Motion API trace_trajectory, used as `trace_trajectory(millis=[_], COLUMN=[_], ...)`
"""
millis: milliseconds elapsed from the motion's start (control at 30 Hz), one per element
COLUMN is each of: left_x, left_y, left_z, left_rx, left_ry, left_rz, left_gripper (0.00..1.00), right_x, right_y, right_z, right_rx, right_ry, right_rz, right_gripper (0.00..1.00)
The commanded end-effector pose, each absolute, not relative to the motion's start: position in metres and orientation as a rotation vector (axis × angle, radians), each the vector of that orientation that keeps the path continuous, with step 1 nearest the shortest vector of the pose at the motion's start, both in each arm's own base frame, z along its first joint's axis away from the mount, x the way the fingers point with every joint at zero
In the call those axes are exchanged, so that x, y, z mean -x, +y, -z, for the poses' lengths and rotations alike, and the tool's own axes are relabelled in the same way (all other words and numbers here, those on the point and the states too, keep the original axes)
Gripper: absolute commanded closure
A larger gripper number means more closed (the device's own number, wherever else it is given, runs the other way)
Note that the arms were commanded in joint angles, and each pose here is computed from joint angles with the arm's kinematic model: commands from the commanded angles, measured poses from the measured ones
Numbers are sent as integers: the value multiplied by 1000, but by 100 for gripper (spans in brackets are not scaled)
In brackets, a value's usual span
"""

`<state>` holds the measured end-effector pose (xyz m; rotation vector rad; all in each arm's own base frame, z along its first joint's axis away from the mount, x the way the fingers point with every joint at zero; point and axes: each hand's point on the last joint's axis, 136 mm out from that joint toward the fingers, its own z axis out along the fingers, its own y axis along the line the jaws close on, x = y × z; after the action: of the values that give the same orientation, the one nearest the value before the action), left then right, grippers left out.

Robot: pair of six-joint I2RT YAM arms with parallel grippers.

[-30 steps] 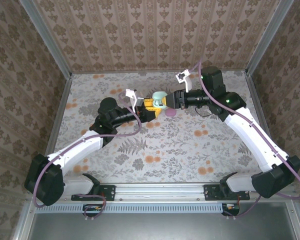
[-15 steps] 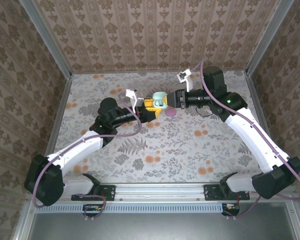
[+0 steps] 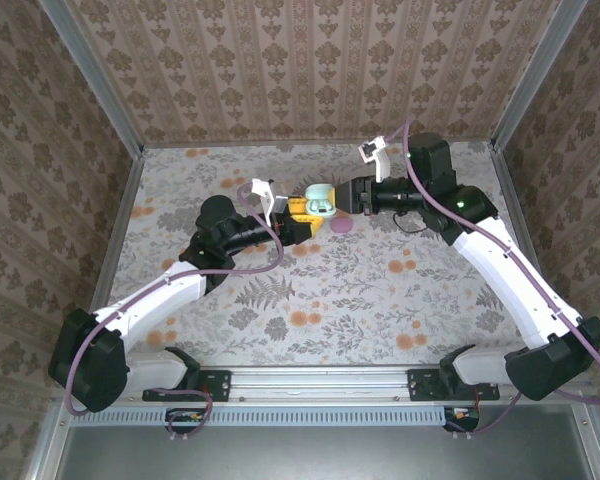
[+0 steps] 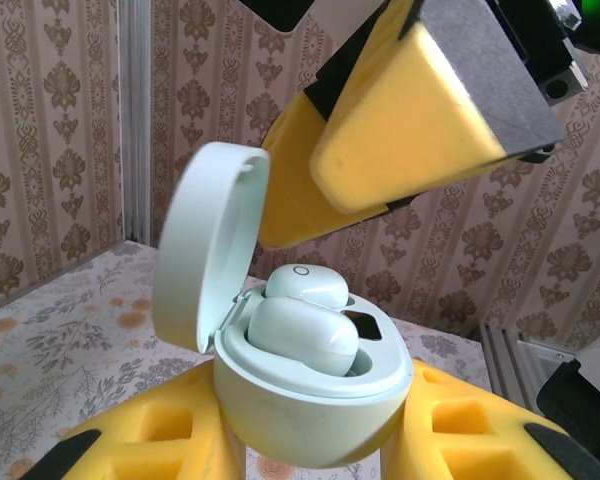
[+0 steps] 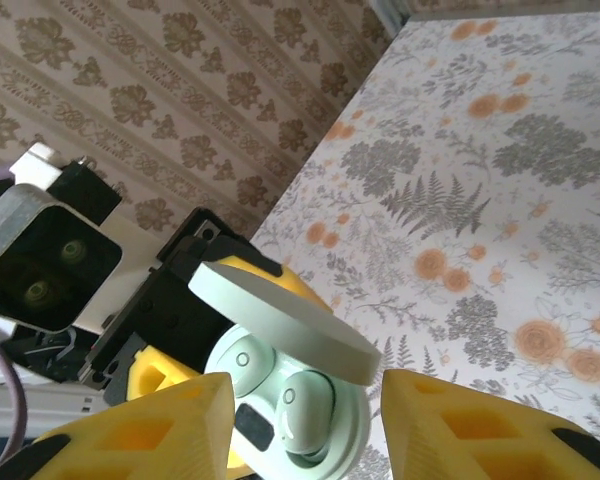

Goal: Insert the wireless bluetooth earbuds into the charging case

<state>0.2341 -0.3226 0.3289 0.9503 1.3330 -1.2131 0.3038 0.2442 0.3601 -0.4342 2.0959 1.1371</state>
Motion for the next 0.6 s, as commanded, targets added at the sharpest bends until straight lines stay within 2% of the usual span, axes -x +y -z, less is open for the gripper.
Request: trace_trajectory(millis=[0,133,467,567], left_x=[-223,-222,-220,-217], left_y=[-320,-321,-324,-326], left_z=[-356,-354,-349,-351], left_rx=[-983,-995,-1019,-1031], left_ry=[1229,1234,1244,1231], left_rz=[1197,1186,1181,1187], left_gripper=[71,71,71,71], right_x=[-303,-307,-311,-320], right_y=[230,219,216,221], right_z=[-370,-374,-403,-397], right_rx=[382,320,241,200], right_ry=[2075,2057,1947,1983], right_rz=[-1063,-1034,-1162,-1206], right_gripper=[55,55,49,48])
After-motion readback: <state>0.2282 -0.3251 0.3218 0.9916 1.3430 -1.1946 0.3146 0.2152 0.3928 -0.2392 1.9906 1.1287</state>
